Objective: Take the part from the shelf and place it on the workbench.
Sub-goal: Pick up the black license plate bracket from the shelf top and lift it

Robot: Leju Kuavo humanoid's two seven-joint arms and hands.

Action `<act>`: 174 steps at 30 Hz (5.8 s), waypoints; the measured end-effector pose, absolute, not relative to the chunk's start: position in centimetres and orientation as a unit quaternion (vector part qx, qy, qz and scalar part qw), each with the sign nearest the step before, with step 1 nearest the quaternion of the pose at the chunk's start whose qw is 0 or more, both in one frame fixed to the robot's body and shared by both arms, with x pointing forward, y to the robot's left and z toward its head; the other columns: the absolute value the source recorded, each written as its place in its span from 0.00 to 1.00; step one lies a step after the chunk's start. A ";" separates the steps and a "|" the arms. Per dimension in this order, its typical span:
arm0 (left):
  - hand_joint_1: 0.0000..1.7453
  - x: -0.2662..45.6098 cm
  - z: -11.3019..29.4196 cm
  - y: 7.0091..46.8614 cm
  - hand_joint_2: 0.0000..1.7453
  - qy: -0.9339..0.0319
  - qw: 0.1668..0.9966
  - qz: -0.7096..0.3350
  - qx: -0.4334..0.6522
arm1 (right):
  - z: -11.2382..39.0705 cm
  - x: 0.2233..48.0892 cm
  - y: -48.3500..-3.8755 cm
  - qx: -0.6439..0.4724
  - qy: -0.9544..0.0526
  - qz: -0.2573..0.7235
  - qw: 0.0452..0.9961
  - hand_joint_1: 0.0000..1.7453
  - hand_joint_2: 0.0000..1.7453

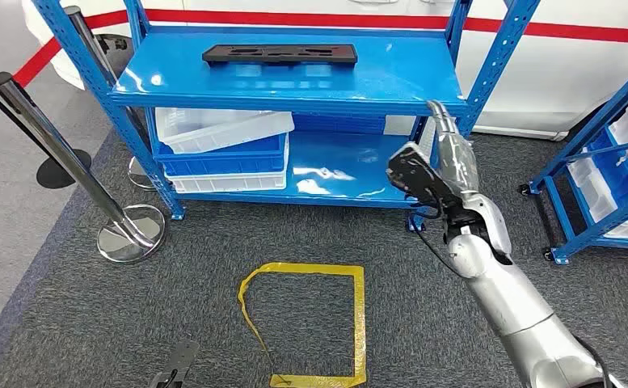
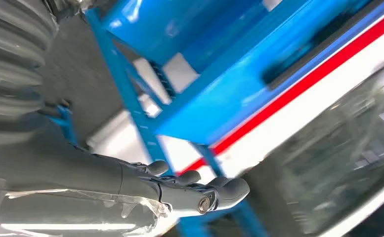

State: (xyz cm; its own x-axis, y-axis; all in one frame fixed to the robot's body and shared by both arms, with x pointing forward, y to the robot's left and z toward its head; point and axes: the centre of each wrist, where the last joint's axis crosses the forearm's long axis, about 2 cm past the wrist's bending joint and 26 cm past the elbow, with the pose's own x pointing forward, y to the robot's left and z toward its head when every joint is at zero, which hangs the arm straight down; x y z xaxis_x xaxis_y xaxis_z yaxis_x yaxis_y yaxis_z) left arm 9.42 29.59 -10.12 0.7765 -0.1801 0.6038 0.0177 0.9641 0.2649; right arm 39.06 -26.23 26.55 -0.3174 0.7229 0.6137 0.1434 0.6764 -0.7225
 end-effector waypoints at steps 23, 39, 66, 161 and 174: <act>0.00 10.5 -9.9 30.3 0.00 -0.351 0.927 -0.070 0.112 | 32.0 37.0 -11.1 -0.319 -0.656 0.640 0.242 0.00 1.00; 0.00 10.6 -9.9 30.7 0.00 -0.353 0.926 -0.083 0.105 | 30.1 36.3 -8.6 -0.332 -0.640 0.660 0.214 0.00 0.00; 0.00 11.3 -9.8 30.6 0.00 -0.346 0.929 -0.113 0.073 | 30.4 36.8 -8.7 -0.297 -0.750 0.484 0.340 0.00 1.00; 0.00 7.7 -10.1 36.8 0.00 -0.216 0.965 -0.093 0.119 | 27.4 38.4 -10.0 -0.315 -0.675 0.539 0.392 0.00 0.00; 0.00 7.4 -10.2 36.5 0.00 -0.225 0.963 -0.088 0.121 | 26.5 39.0 -10.3 -0.322 -0.661 0.545 0.403 0.00 0.25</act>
State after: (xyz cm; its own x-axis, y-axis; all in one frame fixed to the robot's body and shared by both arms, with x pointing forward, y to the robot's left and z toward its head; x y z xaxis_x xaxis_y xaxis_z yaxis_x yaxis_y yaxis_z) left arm 7.38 36.51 -10.16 0.8835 -0.2249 0.4110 0.1157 0.9548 0.2736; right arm 38.96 -10.30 26.51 -0.4687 0.8643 0.1823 -0.0139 0.1991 -0.9799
